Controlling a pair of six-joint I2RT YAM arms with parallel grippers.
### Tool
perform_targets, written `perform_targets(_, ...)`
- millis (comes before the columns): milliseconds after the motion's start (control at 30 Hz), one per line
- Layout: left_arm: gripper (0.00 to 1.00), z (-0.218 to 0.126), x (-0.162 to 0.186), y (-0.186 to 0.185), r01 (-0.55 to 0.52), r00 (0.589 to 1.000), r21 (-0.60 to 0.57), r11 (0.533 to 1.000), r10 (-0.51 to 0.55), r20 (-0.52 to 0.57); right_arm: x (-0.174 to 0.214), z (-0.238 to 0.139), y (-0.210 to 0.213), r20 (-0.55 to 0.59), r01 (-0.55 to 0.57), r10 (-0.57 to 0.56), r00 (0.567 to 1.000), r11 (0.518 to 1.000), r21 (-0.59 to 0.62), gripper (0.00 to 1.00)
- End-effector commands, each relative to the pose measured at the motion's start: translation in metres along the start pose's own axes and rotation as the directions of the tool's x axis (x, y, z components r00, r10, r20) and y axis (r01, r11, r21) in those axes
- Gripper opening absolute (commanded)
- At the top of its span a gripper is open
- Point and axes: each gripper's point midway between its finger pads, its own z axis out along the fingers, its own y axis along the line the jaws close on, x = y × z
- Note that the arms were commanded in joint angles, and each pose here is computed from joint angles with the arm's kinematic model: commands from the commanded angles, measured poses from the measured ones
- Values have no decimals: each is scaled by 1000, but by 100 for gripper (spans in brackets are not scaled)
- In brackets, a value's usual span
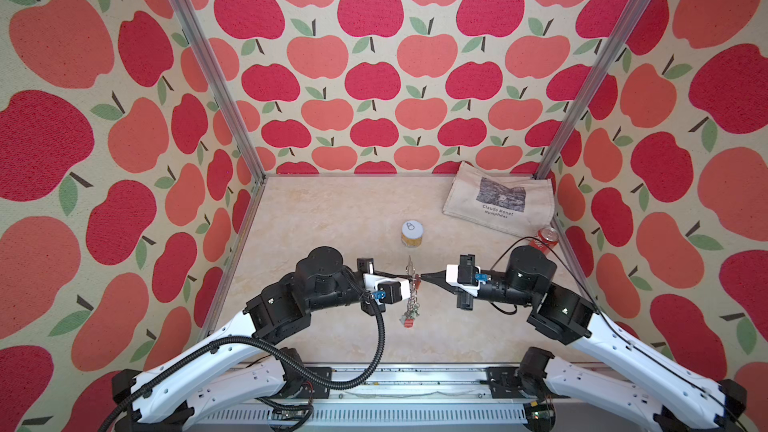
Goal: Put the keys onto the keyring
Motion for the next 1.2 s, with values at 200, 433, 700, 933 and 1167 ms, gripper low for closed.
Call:
perform_targets(200, 0, -12, 15, 10, 88, 992, -95, 992, -95, -80, 37, -11, -31, -91, -223, 241, 966, 959, 174, 0)
perform_targets(433, 0, -28, 39, 8, 159, 975, -187, 969, -185, -126, 136, 3, -36, -245, -503, 561, 790, 823, 262, 0)
perform_targets(700, 0, -41, 49, 7, 184, 967, -230, 956, -218, -130, 207, 29, -24, -251, -624, 681, 688, 732, 274, 0)
perform_targets(933, 0, -52, 49, 9, 182, 968, -248, 951, -217, -124, 238, 51, 2, -207, -577, 613, 763, 789, 211, 0)
perform_targets(1167, 0, -56, 51, 11, 195, 966, -253, 948, -230, -118, 269, 53, 44, -263, -558, 594, 760, 804, 204, 0)
